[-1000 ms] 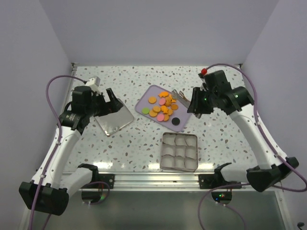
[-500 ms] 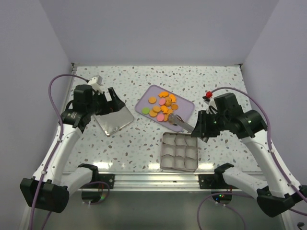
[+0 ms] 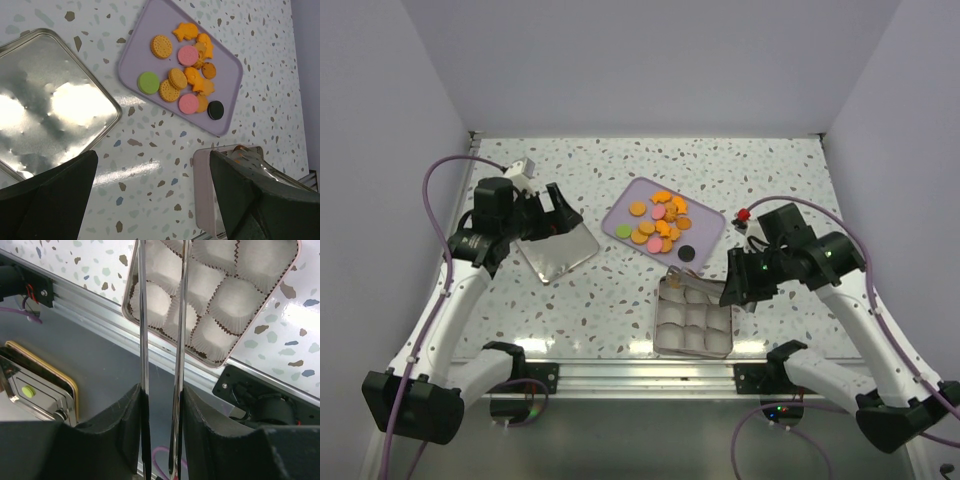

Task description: Pack the cookies

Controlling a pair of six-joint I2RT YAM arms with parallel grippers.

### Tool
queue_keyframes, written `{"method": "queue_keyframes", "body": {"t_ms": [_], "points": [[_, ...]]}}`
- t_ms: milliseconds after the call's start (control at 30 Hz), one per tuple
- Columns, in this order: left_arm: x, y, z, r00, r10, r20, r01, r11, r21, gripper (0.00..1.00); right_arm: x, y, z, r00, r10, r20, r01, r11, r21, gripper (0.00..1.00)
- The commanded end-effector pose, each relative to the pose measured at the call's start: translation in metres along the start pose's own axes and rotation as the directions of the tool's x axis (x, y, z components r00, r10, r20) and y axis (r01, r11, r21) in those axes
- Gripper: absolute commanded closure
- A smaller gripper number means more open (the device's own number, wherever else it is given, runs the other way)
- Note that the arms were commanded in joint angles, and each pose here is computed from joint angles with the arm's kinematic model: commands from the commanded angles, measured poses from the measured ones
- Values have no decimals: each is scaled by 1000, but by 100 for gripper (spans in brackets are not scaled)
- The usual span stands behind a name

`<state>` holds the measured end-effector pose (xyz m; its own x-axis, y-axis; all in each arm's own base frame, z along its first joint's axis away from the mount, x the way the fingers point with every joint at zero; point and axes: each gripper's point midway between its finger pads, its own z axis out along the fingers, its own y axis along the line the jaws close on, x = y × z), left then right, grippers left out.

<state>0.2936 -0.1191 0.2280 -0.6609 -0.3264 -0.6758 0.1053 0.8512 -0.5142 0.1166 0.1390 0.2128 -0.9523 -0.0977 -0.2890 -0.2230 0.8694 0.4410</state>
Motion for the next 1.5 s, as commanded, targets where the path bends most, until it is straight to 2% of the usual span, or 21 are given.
{"method": "queue_keyframes", "body": {"t_ms": [0,100,233,300,700,867,1033,1100,1167,1200,1300,1467], "points": [[-8,-10,-4,999,7,39,-8,999,36,0,3,3,2,999,-36,-23,36,999,-26,64],[-7,-9,-3,999,3,37,-4,999,34,0,3,-1,5,998,-47,-35,47,999,-12,59],[-7,-9,-2,999,0,35,-1,999,37,0,-4,-3,4,998,-64,-22,64,998,6,45],[-7,-10,-2,999,-1,38,-1,999,38,0,-7,-2,2,998,-68,-13,68,998,10,43],[-10,-11,-5,999,10,45,-12,999,40,0,-48,25,-26,990,-91,106,94,995,-23,46],[-7,-12,-2,999,18,31,-20,998,54,0,-46,16,-17,992,-91,82,91,996,6,42],[1,-23,5,999,37,2,-37,992,117,0,-17,5,15,996,-85,-11,85,996,23,36],[20,-49,13,994,98,-57,-84,974,211,0,-6,-1,28,996,-82,-38,84,995,50,34],[37,-64,20,983,151,-104,-122,963,240,0,-2,4,37,995,-96,-37,98,994,57,29],[60,-76,24,967,192,-167,-143,953,267,0,0,4,41,994,-99,-46,102,992,69,26],[97,-91,24,932,270,-243,-191,932,307,0,3,9,49,991,-125,-50,129,986,102,20],[120,-82,7,902,309,-300,-229,934,274,0,-6,18,58,993,-116,-36,119,988,98,18]]}}
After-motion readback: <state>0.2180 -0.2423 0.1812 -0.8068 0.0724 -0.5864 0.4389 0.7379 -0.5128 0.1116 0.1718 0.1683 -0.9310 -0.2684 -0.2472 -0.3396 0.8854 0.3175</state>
